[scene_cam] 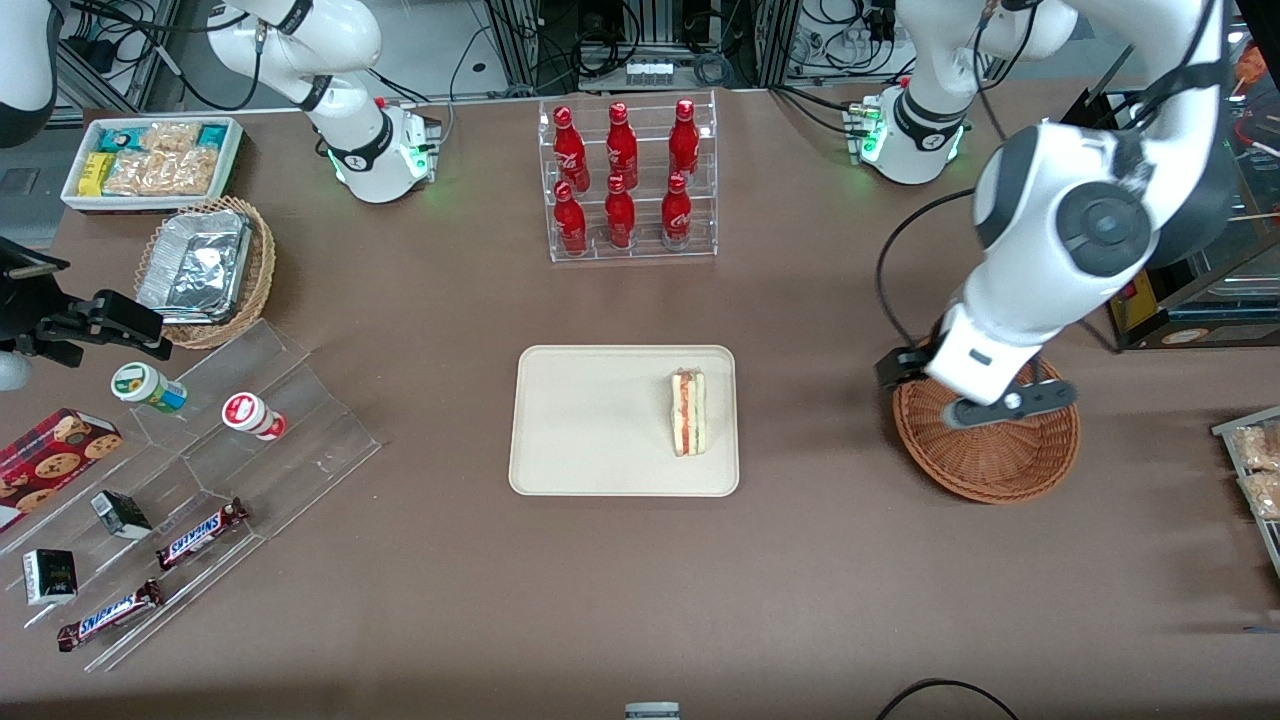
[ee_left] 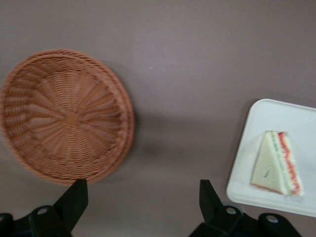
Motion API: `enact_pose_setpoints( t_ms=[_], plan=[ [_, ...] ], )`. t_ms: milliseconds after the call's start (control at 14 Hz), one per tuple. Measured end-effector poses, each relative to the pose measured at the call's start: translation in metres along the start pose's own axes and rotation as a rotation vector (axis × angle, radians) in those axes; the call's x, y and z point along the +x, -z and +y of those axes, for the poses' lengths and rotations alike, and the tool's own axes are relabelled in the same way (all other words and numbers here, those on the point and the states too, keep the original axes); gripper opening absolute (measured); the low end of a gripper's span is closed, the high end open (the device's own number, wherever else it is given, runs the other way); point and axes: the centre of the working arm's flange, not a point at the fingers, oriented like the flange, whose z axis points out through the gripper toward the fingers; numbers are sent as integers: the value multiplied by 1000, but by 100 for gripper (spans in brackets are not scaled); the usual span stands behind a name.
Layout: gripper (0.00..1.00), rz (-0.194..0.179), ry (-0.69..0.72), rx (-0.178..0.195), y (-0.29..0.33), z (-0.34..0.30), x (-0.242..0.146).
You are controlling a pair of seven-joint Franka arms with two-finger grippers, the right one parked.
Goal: Place sandwich from basket to tray
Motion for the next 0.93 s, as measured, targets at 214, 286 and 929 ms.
enact_pose_setpoints(
  t_ms=[214, 286, 929],
  plan=[
    [100, -23, -28, -5, 27, -60, 1],
    [100, -24, -32, -10, 36, -76, -1],
    [100, 18, -40, 11, 78, -125, -14]
  ],
)
